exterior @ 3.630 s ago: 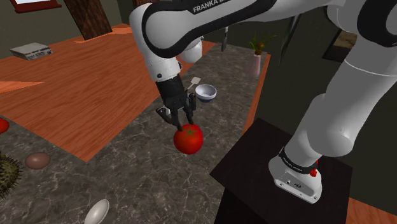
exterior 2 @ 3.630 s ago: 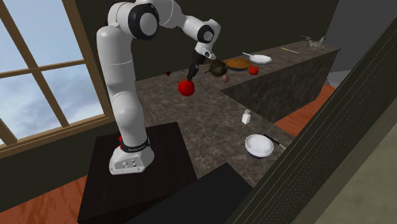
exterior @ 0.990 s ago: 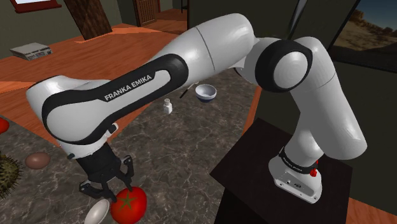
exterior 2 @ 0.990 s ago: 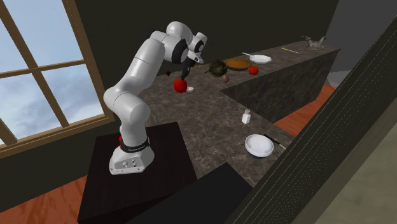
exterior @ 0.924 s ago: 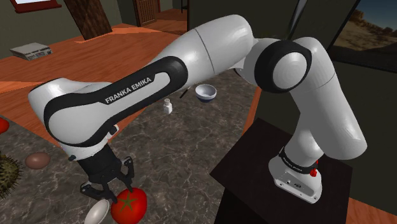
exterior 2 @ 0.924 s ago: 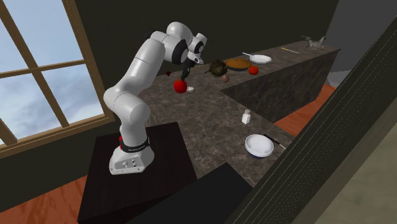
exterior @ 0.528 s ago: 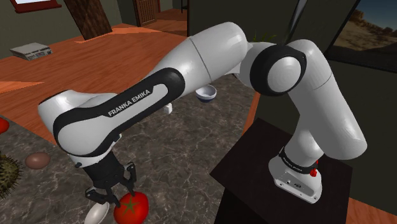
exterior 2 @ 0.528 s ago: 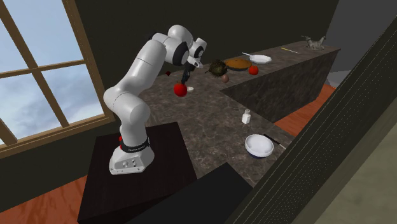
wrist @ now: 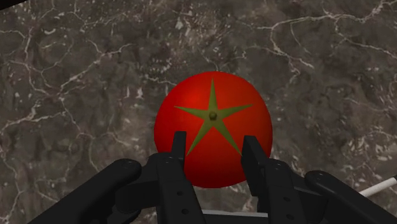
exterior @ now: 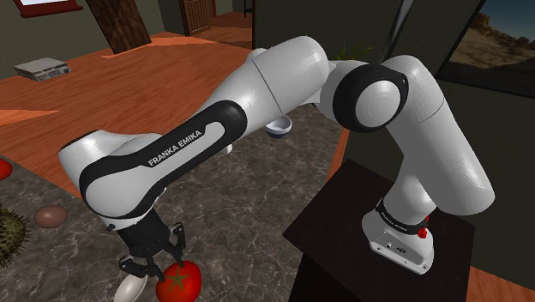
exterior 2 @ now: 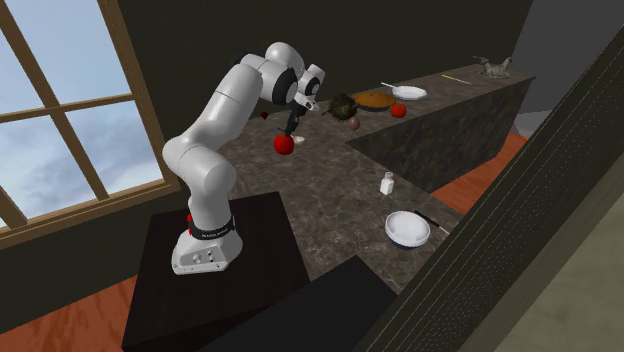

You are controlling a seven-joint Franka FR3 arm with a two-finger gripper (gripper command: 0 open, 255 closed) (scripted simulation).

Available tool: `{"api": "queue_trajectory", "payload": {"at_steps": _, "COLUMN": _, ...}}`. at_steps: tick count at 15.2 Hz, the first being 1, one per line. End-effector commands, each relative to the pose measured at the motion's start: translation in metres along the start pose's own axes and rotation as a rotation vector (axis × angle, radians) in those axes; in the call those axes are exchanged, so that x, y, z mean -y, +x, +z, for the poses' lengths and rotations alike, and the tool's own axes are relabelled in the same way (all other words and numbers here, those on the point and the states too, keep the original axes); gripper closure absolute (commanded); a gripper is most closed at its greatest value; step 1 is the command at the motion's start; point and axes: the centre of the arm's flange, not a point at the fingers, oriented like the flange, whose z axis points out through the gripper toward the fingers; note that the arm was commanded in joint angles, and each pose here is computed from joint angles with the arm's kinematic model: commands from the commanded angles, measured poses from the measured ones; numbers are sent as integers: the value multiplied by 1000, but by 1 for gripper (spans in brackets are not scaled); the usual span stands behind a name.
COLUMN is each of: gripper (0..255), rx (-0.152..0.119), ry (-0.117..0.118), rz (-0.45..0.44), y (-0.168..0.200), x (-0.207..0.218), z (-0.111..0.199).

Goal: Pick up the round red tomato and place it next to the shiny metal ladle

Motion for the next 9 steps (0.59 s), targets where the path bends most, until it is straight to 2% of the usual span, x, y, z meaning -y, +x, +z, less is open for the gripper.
{"api": "queue_trajectory", "payload": {"at_steps": 1, "gripper": 255, "rx": 0, "ry": 0, "rz": 0, "y": 0, "x": 0, "z": 0}}
{"api": "queue_trajectory", "payload": {"at_steps": 2, "gripper": 255, "rx": 0, "ry": 0, "rz": 0, "y": 0, "x": 0, "z": 0}}
{"api": "queue_trajectory", "payload": {"at_steps": 3, "gripper": 0, "rx": 0, "ry": 0, "rz": 0, "y": 0, "x": 0, "z": 0}}
{"api": "queue_trajectory", "payload": {"at_steps": 8, "gripper": 0, "rx": 0, "ry": 0, "rz": 0, "y": 0, "x": 0, "z": 0}}
{"api": "queue_trajectory", "payload": {"at_steps": 9, "gripper": 0, "rx": 0, "ry": 0, "rz": 0, "y": 0, "x": 0, "z": -13}}
